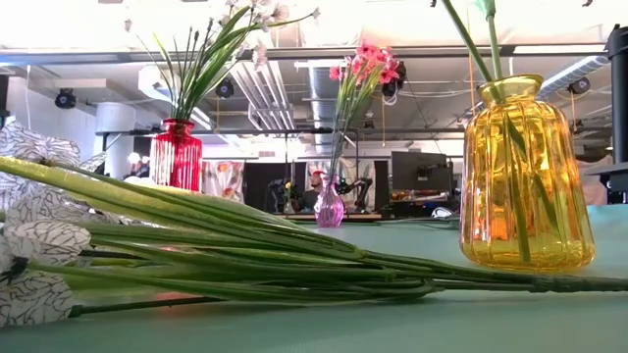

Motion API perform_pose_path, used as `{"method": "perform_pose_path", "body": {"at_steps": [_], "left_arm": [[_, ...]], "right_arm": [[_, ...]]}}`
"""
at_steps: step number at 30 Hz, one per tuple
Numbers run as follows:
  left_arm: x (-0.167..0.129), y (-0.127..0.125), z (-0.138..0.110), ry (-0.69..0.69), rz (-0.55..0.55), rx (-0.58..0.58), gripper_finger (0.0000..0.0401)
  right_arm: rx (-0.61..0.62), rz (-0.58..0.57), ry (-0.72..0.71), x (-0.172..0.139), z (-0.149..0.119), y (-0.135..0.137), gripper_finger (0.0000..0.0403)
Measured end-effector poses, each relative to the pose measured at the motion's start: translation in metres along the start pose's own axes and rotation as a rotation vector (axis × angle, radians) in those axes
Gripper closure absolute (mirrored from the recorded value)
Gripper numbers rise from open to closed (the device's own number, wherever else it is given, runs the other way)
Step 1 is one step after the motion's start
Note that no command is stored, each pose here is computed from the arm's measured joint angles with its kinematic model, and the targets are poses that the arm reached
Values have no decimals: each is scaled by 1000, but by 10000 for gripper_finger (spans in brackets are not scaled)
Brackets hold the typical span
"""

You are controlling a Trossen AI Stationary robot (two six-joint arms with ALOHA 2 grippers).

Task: Sort flowers into vase by color
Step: Put the left pink flower into the purple flower vase

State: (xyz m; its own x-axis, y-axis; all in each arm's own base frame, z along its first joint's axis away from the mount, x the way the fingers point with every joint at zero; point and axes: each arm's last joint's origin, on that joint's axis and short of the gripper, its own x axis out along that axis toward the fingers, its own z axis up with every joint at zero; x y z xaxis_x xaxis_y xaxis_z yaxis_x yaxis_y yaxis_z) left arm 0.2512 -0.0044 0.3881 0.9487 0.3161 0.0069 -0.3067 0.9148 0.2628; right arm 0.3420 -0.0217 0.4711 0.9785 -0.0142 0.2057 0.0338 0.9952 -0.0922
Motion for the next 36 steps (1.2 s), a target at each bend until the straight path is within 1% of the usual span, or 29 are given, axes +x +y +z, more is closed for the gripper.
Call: {"method": "perform_pose_path", "body": {"at_steps": [4,8,10,13,18,20,23,25,27,30,33,36], "left_arm": [[0,0,0,1,1,1,401],[0,0,0,2,1,0,401],[0,0,0,0,2,-2,401],[0,0,0,-3,3,-11,401],[0,0,0,-11,8,-25,401],[0,1,1,-15,28,-33,401],[0,3,1,1,84,-35,401],[0,3,-1,9,92,-30,401],[0,3,-1,10,92,-29,401],[0,3,-1,12,92,-28,401],[0,3,-2,23,101,-22,401],[0,2,-3,34,99,-17,401]], "right_arm": [[6,-13,59,-2,5,-1,390],[-13,-39,114,-5,9,-2,389],[-17,-41,140,-6,11,-2,383],[-29,-71,163,-7,12,-3,352],[-33,-87,190,-8,10,-3,274],[-34,-84,217,-9,8,-3,247],[-63,-78,253,-10,4,-3,220],[-61,-79,250,-10,4,-3,213],[-59,-80,244,-10,6,-3,216],[-58,-81,235,-10,8,-3,239],[-56,-82,227,-10,11,-3,282],[-58,-82,228,-10,11,-4,341]]}}
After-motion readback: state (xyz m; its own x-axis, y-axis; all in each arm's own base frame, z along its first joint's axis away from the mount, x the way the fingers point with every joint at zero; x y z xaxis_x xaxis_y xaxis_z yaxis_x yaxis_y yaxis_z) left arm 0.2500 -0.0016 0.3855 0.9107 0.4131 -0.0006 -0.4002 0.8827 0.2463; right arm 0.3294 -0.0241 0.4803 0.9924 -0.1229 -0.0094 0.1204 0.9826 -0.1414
